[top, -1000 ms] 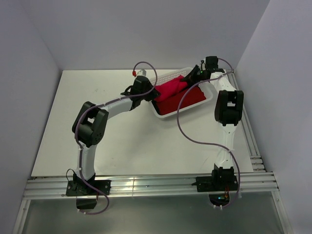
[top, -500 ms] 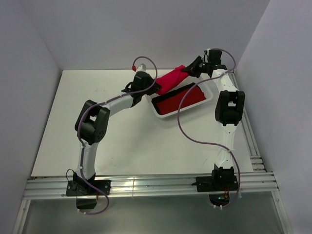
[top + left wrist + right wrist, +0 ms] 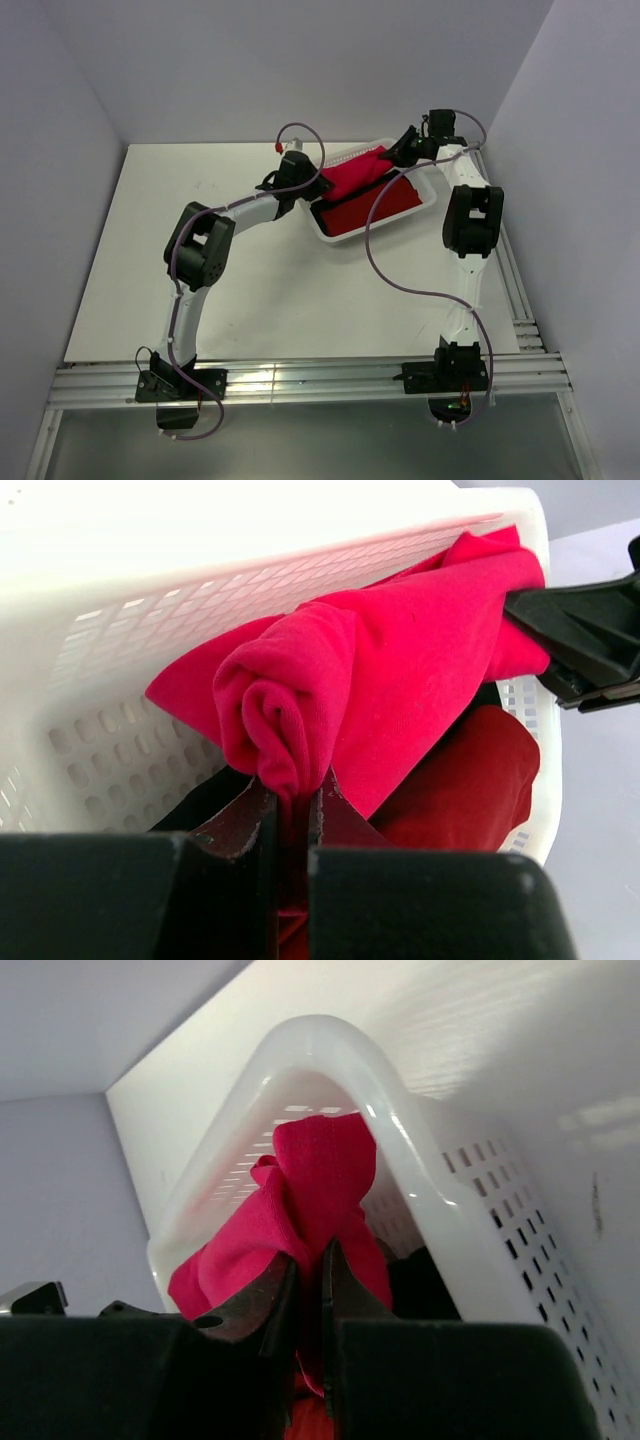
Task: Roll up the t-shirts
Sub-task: Place the rolled tshirt into the container
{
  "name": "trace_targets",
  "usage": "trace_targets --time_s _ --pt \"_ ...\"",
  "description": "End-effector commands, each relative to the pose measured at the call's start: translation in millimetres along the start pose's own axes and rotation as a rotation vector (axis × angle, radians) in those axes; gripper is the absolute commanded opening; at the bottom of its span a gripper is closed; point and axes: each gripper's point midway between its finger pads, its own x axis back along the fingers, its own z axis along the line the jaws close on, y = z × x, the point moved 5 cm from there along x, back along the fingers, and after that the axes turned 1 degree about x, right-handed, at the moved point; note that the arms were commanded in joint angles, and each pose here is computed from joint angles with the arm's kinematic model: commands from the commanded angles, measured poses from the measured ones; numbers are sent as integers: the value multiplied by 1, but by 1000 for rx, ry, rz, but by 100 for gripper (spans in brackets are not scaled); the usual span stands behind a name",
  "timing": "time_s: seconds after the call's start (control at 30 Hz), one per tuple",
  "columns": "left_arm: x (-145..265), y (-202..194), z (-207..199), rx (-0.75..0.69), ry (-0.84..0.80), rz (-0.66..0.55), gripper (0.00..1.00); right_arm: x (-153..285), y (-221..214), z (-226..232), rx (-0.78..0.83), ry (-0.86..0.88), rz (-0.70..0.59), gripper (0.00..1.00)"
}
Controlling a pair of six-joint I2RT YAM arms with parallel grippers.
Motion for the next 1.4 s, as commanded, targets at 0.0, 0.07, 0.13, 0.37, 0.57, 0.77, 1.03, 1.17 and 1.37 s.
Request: trace_targets --time_s 0.0,0.07,0.13,0.37,0.57,0.77,1.03,1.17,1.37 --pt "3 -18 29 27 118 89 0 21 28 11 100 -63 -135 0" --pt "1 -15 24 25 110 79 0 18 25 10 109 -81 -126 0" --pt "1 -15 26 19 146 97 1 17 24 8 107 -94 -125 1" --pt "-3 -6 18 -6 163 95 15 13 21 5 117 -117 -121 20" --pt "-5 -2 11 -6 156 97 25 12 24 12 123 -96 -130 34" --pt "-4 3 7 -18 160 88 38 10 22 18 131 -82 -127 41" --pt "-2 7 4 -35 185 94 59 10 21 17 130 -82 -122 42" --pt "-1 9 2 -37 192 95 62 10 21 17 131 -85 -125 45" --pt "0 13 -4 -38 197 99 58 16 23 22 142 -87 -142 48"
